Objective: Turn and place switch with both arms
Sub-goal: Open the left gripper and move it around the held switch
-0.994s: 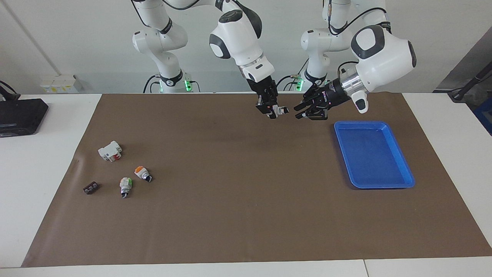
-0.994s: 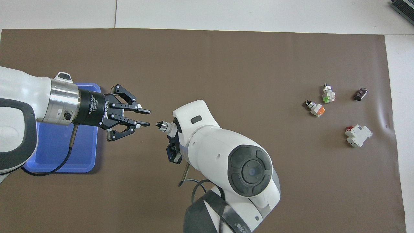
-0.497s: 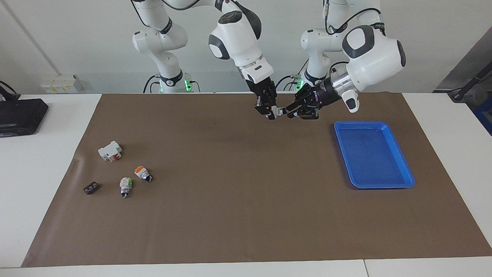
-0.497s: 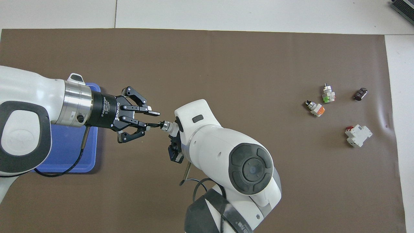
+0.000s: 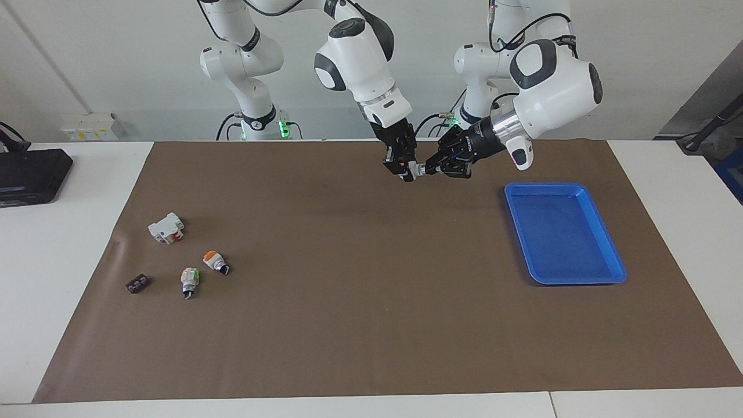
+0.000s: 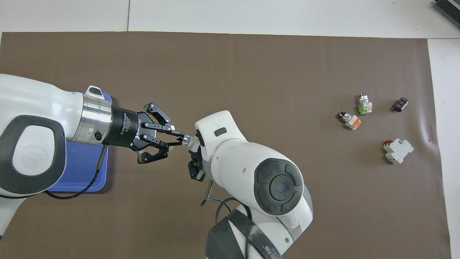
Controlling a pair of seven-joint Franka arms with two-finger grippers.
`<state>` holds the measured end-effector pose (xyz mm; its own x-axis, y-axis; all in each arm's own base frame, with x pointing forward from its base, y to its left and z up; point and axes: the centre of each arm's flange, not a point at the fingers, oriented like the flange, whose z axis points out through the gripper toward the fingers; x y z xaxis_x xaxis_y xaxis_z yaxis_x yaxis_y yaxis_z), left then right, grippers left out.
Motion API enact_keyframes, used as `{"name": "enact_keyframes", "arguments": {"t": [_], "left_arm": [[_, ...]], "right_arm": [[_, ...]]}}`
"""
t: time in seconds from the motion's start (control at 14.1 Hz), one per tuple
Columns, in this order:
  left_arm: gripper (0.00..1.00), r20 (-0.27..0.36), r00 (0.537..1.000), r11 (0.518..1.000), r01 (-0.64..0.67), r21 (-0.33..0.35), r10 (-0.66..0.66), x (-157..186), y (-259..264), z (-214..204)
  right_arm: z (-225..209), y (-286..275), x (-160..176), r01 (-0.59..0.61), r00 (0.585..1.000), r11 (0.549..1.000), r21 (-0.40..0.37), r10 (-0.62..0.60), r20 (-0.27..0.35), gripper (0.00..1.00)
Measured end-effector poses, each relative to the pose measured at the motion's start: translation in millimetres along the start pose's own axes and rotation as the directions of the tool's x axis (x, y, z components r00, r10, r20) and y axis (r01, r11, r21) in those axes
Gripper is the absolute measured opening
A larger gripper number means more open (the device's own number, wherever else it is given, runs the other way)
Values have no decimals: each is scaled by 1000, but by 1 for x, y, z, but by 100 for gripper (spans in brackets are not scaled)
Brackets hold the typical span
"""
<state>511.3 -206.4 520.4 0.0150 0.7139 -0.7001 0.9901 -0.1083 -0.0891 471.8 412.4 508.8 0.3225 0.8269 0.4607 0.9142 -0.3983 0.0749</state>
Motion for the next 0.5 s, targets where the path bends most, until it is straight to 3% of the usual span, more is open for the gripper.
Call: {"name": "enact_keyframes", "arguments": {"t": [0.14,0.5], "left_arm": [[16,0,1000,1000,0,-1,0,0,0,-1],[15,0,1000,1000,0,-1,0,0,0,0]], "right_arm": [[1,-2,0,2,1000,1000,3,-2,4,41],[1,-2,0,2,1000,1000,4,-2,4,41]]}}
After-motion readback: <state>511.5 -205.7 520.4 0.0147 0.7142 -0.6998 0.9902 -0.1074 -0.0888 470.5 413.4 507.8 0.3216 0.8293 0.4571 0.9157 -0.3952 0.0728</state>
